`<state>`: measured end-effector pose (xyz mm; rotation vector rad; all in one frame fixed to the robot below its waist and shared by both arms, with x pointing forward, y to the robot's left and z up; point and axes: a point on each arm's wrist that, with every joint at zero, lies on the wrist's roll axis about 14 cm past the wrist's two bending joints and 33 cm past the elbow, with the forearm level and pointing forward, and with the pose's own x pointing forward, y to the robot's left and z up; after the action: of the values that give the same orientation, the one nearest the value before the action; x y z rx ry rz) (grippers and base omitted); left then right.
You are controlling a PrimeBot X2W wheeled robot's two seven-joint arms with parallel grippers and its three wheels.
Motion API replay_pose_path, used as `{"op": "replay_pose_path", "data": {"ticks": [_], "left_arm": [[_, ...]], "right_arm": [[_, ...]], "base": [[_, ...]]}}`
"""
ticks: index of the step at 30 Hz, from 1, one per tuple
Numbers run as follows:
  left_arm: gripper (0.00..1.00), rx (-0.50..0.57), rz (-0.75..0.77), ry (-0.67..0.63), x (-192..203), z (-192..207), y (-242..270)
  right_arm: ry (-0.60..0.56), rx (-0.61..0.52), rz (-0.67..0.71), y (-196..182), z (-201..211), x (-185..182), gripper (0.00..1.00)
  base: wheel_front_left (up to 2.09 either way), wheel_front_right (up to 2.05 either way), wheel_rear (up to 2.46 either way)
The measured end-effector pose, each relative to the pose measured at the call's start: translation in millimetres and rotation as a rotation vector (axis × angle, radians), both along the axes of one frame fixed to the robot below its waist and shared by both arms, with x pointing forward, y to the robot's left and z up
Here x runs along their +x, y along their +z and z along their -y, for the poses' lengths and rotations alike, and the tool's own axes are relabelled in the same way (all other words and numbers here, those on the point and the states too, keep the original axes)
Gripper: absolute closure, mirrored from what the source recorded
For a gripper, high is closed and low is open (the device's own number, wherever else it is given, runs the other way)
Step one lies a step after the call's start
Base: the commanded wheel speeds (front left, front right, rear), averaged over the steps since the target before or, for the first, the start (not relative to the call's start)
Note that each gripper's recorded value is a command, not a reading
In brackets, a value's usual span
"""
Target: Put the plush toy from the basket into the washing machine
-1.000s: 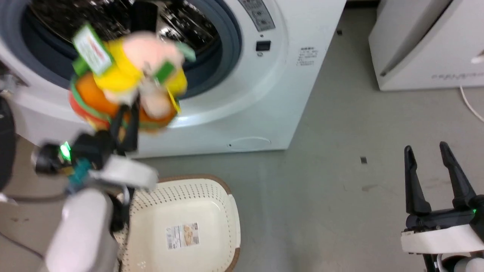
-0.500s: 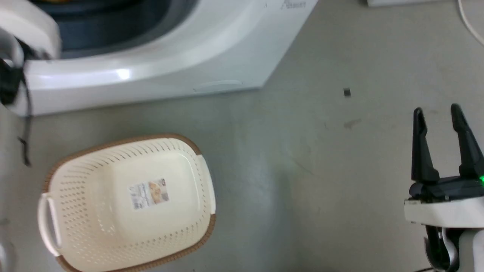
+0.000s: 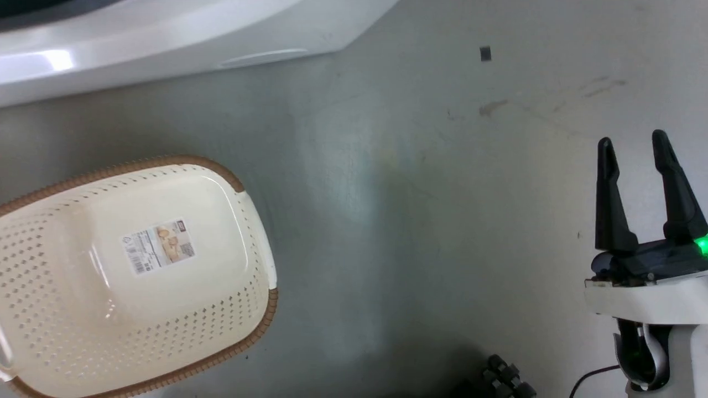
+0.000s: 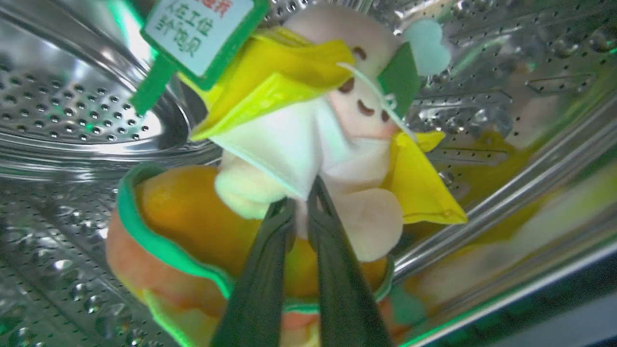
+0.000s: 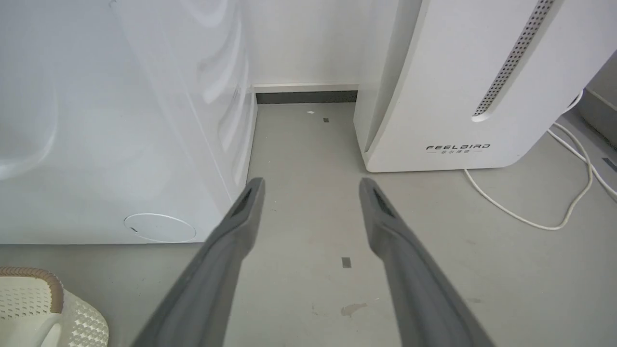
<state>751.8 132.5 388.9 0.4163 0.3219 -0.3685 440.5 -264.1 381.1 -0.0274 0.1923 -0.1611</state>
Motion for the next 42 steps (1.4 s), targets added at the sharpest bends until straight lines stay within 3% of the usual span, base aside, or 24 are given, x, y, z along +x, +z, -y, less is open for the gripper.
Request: {"op": "replay_pose_path", "data": {"ticks": [12, 20, 21, 22, 28, 36, 42], "left_arm": [[1.00, 0.033, -0.250, 0.046, 4, -11, -58], [1.00, -0.006, -0.273, 0.051, 1, -13, -59], [0.16, -0.005, -0.260, 0.051, 2, -15, -55], [0.00, -0.012, -0.249, 0.057, 2, -18, -51], [0.00, -0.052, -0.193, 0.038, -13, -15, -30], [0.00, -0.178, -0.101, 0.010, -60, -3, 14], [0.00, -0.209, 0.004, -0.006, -106, -9, 56]], "right_arm": [[0.003, 0.014, -0.051, -24, -2, 2, 0.00], [0.004, 0.013, -0.033, -20, -1, 7, 0.00], [0.003, 0.012, -0.028, -18, -1, 7, 0.00], [0.001, 0.012, -0.021, -15, 0, 7, 0.00], [0.001, -0.003, 0.028, 7, 1, 8, 0.00], [0.012, -0.028, 0.116, 51, -2, -1, 0.00], [0.033, -0.040, 0.205, 91, -10, -13, 0.00]], "base": [[0.00, 0.00, 0.00], [0.00, 0.00, 0.00], [0.00, 0.00, 0.00], [0.00, 0.00, 0.00], [0.00, 0.00, 0.00], [0.00, 0.00, 0.00], [0.00, 0.00, 0.00]]}}
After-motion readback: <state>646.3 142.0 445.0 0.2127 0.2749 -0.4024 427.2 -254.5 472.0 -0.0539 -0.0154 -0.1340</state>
